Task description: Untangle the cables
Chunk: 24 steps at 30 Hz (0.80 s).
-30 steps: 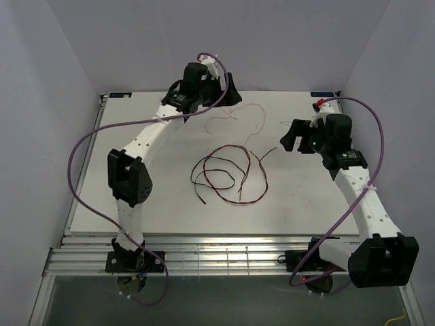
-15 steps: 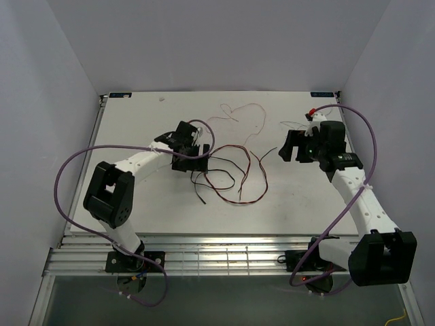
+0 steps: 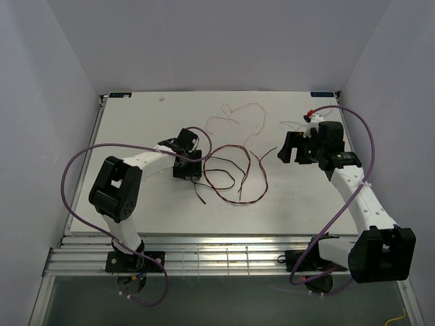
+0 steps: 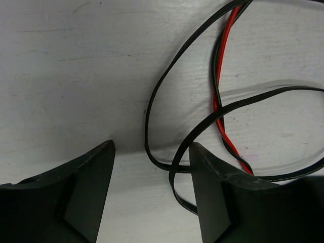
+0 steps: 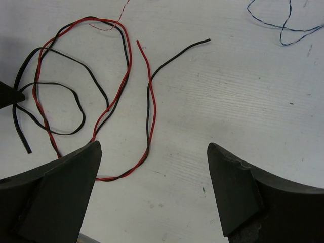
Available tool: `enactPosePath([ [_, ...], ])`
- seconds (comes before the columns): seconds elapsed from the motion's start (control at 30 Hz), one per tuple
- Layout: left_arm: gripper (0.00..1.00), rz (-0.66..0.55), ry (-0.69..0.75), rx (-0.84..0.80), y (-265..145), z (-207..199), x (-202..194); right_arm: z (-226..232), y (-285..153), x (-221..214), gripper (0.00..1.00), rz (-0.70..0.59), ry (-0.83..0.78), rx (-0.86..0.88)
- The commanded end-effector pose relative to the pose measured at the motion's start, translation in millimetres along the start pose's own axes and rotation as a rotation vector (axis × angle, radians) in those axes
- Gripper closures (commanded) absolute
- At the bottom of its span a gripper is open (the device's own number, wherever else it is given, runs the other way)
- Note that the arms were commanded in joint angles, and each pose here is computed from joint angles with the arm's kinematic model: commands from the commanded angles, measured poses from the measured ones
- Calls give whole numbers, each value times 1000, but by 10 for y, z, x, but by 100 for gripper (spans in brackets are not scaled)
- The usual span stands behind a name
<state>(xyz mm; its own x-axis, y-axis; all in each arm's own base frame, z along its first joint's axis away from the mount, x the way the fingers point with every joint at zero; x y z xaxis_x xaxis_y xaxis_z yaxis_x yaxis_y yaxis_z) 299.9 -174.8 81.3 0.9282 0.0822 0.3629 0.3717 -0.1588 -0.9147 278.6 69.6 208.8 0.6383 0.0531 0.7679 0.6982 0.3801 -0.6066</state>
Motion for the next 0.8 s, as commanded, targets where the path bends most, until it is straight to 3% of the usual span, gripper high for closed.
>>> enactPosePath([
  [0.0, 30, -46, -17, -31, -33, -44, 79, 2, -25, 17, 10, -19, -20, -5],
  [0.1, 35, -21, -11, -10, 29, 4, 7, -3, -29, 13, 10, -21, -19, -8],
  [0.2, 48, 0, -24, 15, 94, 47, -55, -2, -34, 20, 10, -28, -20, -9],
  [0.23, 61, 10, -27, 21, 130, 54, -71, 9, -37, 21, 10, -29, -23, -2],
  [0.33, 84, 11, -40, 38, 146, 49, -44, 8, 2, -11, 10, -11, -35, -18],
  [0.37, 100, 10, -49, 45, 146, 48, -35, 2, 22, -36, 10, 9, -48, -45],
  [0.53, 100, -80, -83, 81, -50, 49, 107, 103, 139, -144, 10, 86, -94, -69],
  [0.77, 100, -412, -133, 15, -895, -18, 571, 126, 164, -181, 10, 81, -100, -55],
])
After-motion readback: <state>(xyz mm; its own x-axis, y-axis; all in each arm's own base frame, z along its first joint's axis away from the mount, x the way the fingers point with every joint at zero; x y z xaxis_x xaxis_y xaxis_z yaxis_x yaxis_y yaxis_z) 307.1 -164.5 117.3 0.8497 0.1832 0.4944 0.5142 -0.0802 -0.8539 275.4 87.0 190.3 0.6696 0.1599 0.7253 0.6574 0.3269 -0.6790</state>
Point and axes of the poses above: each gripper's point midway between its finger pads, its own y axis out along the fingers, its own z axis along the line the jaws close on, x = y × z, the point moved 6 cm from there along -y, back along the fingers, and after that the axes turned 6 degrees about -y, right-handed, at the moved point
